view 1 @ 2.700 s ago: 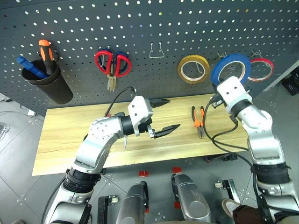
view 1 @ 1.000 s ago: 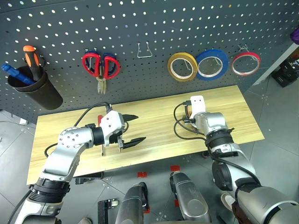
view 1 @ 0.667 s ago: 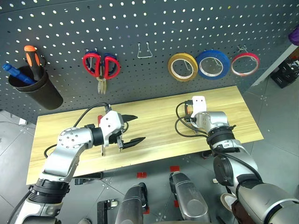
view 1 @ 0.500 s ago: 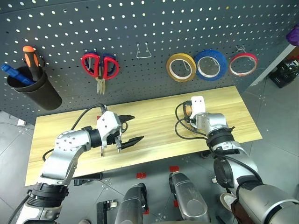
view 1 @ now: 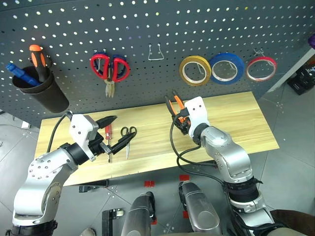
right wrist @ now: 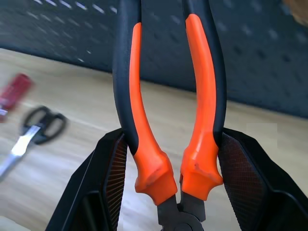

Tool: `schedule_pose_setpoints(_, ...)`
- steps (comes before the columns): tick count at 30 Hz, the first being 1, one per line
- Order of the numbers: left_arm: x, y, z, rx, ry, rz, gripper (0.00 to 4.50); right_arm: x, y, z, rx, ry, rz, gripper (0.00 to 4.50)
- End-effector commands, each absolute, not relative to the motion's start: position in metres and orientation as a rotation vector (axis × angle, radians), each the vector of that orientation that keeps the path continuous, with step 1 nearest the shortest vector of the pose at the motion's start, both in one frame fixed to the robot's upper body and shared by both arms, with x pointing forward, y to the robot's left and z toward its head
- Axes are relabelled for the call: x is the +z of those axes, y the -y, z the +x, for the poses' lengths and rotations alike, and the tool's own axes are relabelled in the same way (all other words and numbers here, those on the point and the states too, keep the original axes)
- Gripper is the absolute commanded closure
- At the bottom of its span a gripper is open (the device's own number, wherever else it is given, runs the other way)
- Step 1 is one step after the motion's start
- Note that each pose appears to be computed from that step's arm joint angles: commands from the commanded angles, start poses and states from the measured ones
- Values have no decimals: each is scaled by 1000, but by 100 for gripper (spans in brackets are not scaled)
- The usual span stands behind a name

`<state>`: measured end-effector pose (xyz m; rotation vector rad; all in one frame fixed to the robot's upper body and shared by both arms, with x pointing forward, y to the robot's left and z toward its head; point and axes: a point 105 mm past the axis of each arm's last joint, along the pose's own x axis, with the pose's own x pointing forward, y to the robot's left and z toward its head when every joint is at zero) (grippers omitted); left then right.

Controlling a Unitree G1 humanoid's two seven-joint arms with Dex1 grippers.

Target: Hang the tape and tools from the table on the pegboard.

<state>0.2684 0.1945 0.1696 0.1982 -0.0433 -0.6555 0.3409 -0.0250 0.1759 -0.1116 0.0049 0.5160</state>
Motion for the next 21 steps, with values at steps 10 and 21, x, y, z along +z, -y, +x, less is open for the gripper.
schedule_pose_setpoints(10,213,-180,280,-571,144,243,0,360,-24,339,524,769,-1,198)
schedule_pose_setpoints(21,230,-168,300,-542,171,223,0,377,-37,376,472,852,-14,198)
